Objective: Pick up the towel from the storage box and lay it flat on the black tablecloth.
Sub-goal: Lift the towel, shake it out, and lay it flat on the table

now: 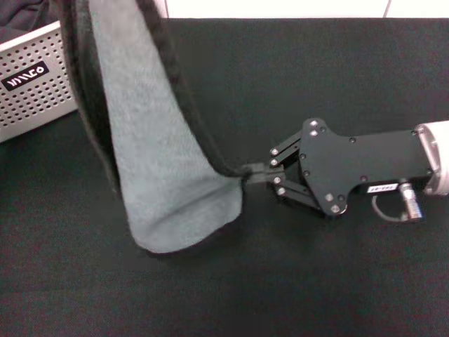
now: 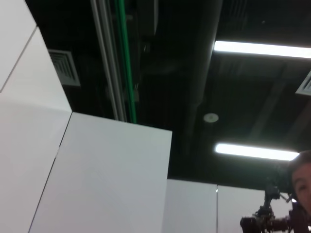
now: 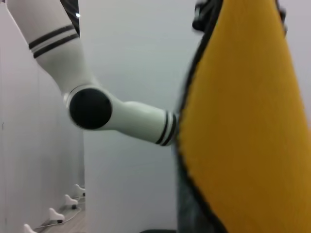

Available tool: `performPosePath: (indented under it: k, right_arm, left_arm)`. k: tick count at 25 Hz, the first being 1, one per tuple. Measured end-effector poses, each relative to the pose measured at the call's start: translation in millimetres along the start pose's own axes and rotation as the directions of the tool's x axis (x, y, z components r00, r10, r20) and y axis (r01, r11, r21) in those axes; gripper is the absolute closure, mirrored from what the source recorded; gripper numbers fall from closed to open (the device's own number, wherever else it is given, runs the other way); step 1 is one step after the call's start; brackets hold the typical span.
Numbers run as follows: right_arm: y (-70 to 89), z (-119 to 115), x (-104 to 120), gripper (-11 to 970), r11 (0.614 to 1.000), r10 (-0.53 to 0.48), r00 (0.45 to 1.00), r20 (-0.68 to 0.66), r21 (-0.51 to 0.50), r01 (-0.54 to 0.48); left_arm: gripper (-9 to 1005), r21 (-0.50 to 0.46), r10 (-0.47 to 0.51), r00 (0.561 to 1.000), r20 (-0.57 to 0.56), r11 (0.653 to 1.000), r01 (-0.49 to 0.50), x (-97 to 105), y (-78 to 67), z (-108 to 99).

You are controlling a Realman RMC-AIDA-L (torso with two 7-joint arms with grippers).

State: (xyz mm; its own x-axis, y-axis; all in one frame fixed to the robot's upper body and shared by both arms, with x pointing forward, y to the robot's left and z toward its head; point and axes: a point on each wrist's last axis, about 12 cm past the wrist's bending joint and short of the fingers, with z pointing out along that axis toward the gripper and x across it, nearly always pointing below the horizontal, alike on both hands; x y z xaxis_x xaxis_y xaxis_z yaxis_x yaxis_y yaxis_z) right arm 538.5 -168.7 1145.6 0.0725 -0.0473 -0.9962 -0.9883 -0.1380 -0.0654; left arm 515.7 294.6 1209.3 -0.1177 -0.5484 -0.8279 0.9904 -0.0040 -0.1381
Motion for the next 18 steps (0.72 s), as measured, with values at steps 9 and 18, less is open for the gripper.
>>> performPosePath:
  k: [9, 18]
  right_arm:
    - [16.1, -34, -40, 948, 0.995, 0.004, 1.000, -0.004, 0.099, -0.004]
    - [50.0, -43, -84, 947, 0.995, -0.023, 0.999, -0.022, 0.099, 0.025]
  left_arm:
    - [984, -0.121, -0.036, 0.999, 0.003, 0.992, 0.036, 21, -20.7, -31]
    - [983, -0.271, -0.125, 0.990, 0.067, 0.952, 0.139, 37, -42.6, -68]
